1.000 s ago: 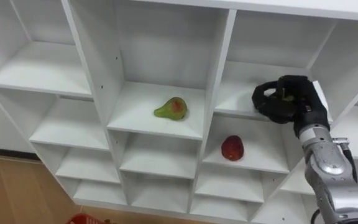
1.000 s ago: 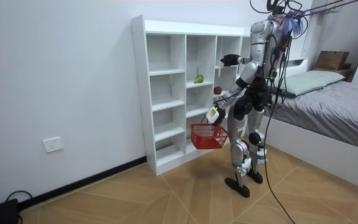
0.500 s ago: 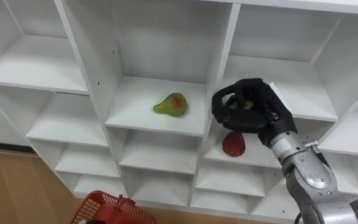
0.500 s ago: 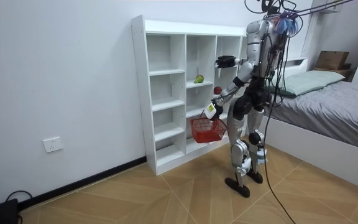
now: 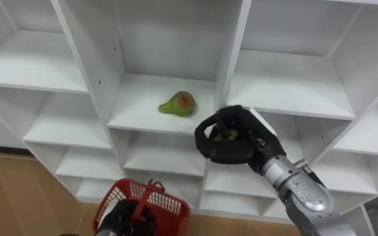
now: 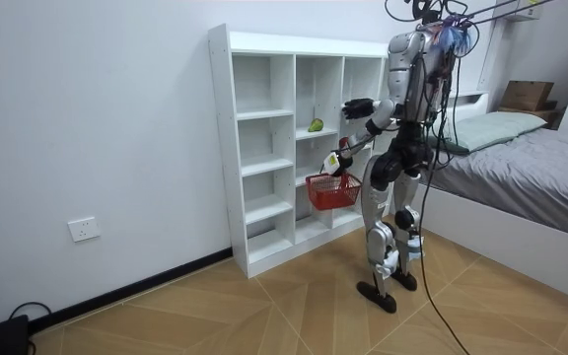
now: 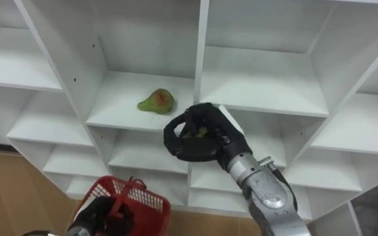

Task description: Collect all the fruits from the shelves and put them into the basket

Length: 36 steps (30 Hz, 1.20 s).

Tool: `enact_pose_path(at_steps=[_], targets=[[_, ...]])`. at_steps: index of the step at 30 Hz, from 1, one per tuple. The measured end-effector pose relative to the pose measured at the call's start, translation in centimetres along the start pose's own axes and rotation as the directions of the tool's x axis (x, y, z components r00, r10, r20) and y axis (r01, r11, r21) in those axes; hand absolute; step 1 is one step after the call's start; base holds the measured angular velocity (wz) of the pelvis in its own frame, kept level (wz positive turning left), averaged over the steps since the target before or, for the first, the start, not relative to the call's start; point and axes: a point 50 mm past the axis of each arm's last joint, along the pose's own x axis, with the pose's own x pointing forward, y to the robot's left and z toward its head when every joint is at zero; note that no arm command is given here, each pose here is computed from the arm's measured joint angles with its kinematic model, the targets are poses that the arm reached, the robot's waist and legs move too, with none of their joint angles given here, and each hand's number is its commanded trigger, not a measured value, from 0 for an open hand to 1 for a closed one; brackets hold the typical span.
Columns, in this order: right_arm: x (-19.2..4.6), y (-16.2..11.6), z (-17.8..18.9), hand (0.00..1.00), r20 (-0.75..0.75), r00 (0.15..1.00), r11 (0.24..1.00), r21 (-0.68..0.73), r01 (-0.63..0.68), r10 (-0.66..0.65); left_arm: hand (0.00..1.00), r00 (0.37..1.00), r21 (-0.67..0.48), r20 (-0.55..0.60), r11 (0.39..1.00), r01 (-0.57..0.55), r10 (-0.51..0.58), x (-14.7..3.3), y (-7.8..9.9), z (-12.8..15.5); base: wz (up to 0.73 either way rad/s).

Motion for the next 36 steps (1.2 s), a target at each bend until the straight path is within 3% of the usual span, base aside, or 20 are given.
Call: enact_pose_path(at_steps=[6, 20, 29, 36], targets=[[0.3, 0.8, -1.6, 1.00, -0.074, 0.997, 0.997, -0.066, -0.033, 0.028, 1.00, 0.997, 0.007, 0.077, 1.000, 0.030, -0.030, 0.5, -0.3, 1.8, 0.00], [2.3, -0.2, -4.5, 1.00, -0.208, 0.976, 0.992, -0.124, 0.035, -0.061, 1.00, 0.969, 0.033, 0.221, 0.994, 0.101, -0.106, 1.1, -0.9, 5.7, 0.06], [1.7, -0.8, -6.1, 1.00, -0.268, 0.953, 0.985, -0.134, 0.110, -0.143, 1.00, 0.914, 0.008, 0.353, 0.977, 0.212, -0.201, 0.3, -2.8, 8.6, 0.00], [1.8, -0.4, -6.3, 1.00, -0.277, 0.949, 0.983, -0.145, 0.112, -0.149, 1.00, 0.896, 0.017, 0.374, 0.967, 0.252, -0.240, 0.2, -3.2, 9.2, 0.00]])
